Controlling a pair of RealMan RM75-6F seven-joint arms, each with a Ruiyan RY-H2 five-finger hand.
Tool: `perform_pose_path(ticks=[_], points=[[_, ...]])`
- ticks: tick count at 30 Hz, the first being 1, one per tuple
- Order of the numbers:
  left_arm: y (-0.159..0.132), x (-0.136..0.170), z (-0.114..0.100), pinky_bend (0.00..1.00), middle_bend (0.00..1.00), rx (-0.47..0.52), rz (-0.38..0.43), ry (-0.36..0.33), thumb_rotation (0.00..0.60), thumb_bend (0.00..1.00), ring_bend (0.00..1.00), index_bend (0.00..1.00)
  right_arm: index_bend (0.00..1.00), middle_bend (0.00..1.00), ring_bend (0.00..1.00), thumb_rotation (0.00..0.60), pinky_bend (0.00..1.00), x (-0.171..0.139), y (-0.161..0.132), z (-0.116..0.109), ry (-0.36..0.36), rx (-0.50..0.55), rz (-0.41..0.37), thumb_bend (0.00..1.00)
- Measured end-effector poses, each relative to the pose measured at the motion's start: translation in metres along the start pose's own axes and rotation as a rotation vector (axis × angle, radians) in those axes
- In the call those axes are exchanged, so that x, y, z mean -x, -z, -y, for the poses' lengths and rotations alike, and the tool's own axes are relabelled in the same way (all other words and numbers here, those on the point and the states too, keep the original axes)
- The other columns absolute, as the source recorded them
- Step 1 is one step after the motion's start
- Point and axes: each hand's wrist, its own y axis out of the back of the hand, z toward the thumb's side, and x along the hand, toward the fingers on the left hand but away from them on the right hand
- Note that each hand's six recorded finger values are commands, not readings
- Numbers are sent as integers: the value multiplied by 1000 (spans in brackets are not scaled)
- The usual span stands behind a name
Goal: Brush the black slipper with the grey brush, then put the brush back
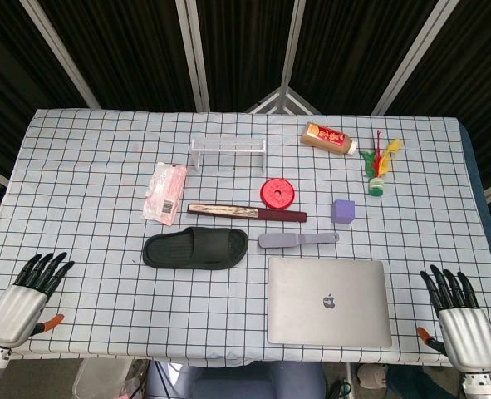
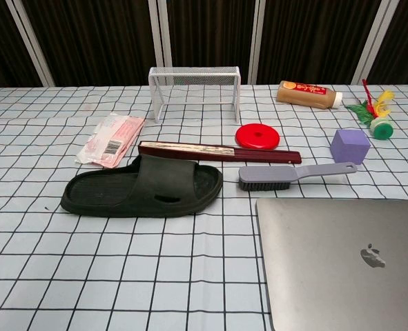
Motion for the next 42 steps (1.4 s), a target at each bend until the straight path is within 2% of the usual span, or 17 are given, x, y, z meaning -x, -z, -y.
perform_pose_path(ticks=[5, 8, 13, 16, 23, 26, 32, 37, 42], points=[[3, -4, 1, 0, 0, -4, -7, -1, 600, 48, 0, 0, 0, 0, 0, 600, 1, 3, -5, 4, -14, 8, -21, 205], [6, -9, 3, 0, 0, 4, -14, 1, 600, 47, 0, 0, 0, 8, 0, 600, 45, 6, -12, 5, -8, 16, -55, 206], [10, -10, 3, 0, 0, 22, -23, 4, 600, 46, 0, 0, 16, 55, 0, 600, 85, 19, -34, -1, 73, 34, -123, 205], [16, -12, 1, 0, 0, 24, -39, -3, 600, 46, 0, 0, 67, 90, 0, 600, 110, 34, -50, -5, 91, 9, -180, 206], [9, -18, 2, 0, 0, 16, -11, -2, 600, 46, 0, 0, 182, 182, 40, 600, 155, 79, -88, -1, 17, 20, -272, 273], [4, -22, 1, 0, 0, 0, 0, -11, 600, 46, 0, 0, 225, 224, 66, 600, 163, 101, -110, -6, 11, 3, -310, 316], [-1, -27, -1, 0, 0, -8, -16, -13, 600, 46, 0, 0, 242, 295, 91, 600, 163, 129, -145, -2, -23, -12, -341, 381], [0, -27, 2, 0, 0, -9, -33, 12, 600, 46, 0, 0, 249, 306, 96, 600, 163, 150, -172, -2, -30, -18, -371, 392], [1, -30, 6, 0, 0, -16, -43, 33, 600, 44, 0, 0, 231, 305, 104, 600, 163, 164, -182, 10, -65, -50, -379, 410]])
